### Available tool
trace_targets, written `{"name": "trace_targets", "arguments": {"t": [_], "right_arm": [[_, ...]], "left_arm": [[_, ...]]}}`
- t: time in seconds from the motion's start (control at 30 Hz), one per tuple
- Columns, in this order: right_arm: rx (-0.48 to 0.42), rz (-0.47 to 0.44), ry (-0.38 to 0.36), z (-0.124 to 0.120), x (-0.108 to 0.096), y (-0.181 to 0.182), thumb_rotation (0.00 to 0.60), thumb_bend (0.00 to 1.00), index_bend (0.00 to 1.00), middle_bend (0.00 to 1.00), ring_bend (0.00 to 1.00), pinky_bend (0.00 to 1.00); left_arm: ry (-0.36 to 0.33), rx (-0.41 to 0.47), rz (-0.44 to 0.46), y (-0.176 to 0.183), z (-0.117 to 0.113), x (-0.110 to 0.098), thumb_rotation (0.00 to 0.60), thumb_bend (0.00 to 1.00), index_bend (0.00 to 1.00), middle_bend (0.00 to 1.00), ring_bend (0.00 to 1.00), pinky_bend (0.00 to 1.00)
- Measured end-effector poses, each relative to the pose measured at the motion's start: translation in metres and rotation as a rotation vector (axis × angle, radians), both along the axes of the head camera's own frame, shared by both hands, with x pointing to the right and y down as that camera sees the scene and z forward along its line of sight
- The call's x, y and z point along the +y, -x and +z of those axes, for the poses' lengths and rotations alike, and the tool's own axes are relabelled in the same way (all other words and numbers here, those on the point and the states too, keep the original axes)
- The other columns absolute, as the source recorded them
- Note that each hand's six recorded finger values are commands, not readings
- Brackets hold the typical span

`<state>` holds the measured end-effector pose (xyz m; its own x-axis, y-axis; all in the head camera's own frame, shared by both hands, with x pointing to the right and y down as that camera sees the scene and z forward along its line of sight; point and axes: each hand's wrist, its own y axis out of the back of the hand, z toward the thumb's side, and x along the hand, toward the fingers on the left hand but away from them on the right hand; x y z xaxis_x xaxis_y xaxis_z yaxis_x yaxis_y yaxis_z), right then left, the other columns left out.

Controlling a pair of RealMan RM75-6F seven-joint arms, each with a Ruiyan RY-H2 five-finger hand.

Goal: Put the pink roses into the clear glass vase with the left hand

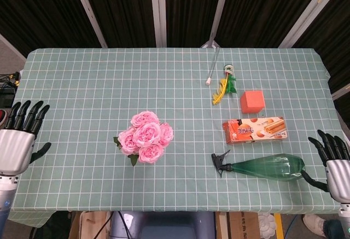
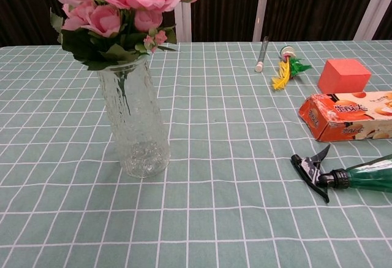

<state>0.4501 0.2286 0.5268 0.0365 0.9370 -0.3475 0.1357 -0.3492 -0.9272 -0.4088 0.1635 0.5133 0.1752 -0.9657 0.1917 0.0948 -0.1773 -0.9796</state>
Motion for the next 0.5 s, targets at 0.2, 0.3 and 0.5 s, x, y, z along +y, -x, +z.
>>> {"name": "trace_targets", "arguments": {"t": [0.2,0.3,0.5], "right_arm": [[0.013,0.004,0.002,0.0,0.0,-0.002,0.6,0.21,0.17,0.05,0.02,0.0],[0.017,0.005,0.003,0.0,0.0,-0.002,0.6,0.21,0.17,0.05,0.02,0.0],[0.016,0.004,0.012,0.0,0.0,-0.001,0.6,0.21,0.17,0.05,0.02,0.0]], "left_arm": [[0.074,0.117,-0.094,0.033,0.029,0.036,0.6,0.23,0.07,0.06,0.0,0.0],[0.103,0.157,-0.124,0.041,0.04,0.048,0.6,0.23,0.07,0.06,0.0,0.0],[0.112,0.182,-0.144,0.046,0.041,0.053,0.6,0.23,0.07,0.06,0.0,0.0]]}}
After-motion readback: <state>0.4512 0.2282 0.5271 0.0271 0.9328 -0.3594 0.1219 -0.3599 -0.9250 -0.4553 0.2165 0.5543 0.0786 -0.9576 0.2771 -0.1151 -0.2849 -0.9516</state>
